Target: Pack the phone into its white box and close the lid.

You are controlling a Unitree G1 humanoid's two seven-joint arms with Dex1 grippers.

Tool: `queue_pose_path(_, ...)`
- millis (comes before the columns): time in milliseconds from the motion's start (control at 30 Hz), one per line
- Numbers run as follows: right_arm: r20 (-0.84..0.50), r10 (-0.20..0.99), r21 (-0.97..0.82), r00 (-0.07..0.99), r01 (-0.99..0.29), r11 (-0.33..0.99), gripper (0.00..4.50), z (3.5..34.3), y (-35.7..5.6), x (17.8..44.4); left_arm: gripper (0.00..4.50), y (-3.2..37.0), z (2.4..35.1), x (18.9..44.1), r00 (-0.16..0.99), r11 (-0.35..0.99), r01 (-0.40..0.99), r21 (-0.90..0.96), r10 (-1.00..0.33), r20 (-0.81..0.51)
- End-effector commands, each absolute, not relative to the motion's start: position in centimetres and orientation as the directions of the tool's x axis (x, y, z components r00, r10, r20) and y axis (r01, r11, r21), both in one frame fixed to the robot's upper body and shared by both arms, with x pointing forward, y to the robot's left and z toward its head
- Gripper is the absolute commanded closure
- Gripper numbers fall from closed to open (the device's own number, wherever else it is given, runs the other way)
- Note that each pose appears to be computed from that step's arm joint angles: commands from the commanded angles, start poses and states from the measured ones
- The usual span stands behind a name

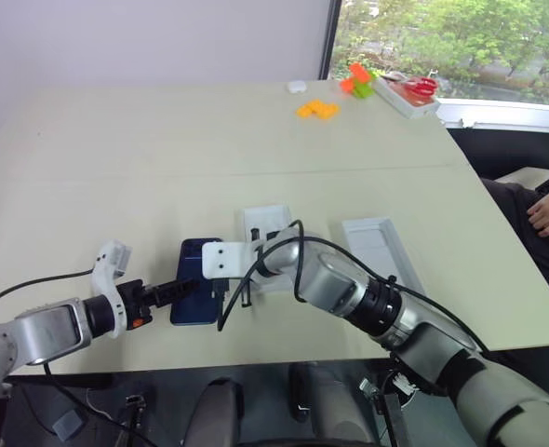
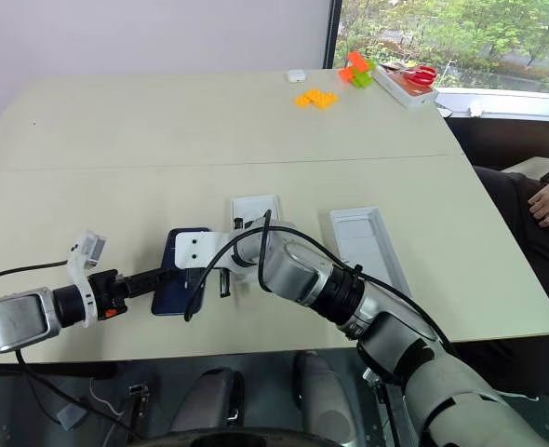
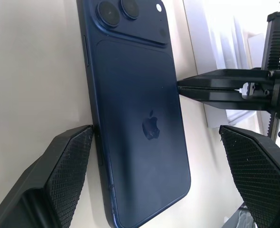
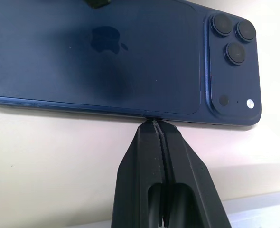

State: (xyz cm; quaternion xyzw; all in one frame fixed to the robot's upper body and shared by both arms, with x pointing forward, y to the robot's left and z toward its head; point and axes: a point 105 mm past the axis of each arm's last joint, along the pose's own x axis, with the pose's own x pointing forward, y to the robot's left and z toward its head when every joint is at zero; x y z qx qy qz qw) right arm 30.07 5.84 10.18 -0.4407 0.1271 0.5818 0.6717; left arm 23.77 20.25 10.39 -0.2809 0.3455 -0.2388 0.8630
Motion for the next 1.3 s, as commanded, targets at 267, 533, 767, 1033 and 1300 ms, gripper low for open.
queue_pose_path(267, -0.658, 0.712, -0.419, 0.245, -0.905, -0.075, 4.46, 10.5, 6.9, 29.2, 0.00, 16.5, 10.1, 23.0, 0.571, 0.610, 0.249, -0.752, -0.720, -0.395)
queue_pose_path(533, -0.650, 0.715, -0.428, 0.257, -0.902, -0.065, 4.46, 10.6, 7.0, 29.4, 0.00, 16.7, 9.6, 23.5, 0.593, 0.621, 0.198, -0.758, -0.692, -0.412)
queue_pose_path(767, -0.646, 0.716, -0.439, 0.265, -0.896, -0.064, 4.50, 10.7, 7.0, 29.5, 0.88, 17.4, 9.7, 23.8, 0.620, 0.627, 0.166, -0.761, -0.667, -0.413)
queue_pose_path(1033, -0.644, 0.717, -0.441, 0.267, -0.895, -0.063, 4.50, 10.7, 7.1, 29.6, 2.80, 17.7, 9.6, 23.8, 0.627, 0.640, 0.154, -0.753, -0.652, -0.426)
queue_pose_path(1300, -0.644, 0.716, -0.444, 0.271, -0.894, -0.061, 4.50, 10.7, 7.0, 29.6, 2.80, 17.8, 9.6, 23.7, 0.636, 0.633, 0.147, -0.760, -0.649, -0.417)
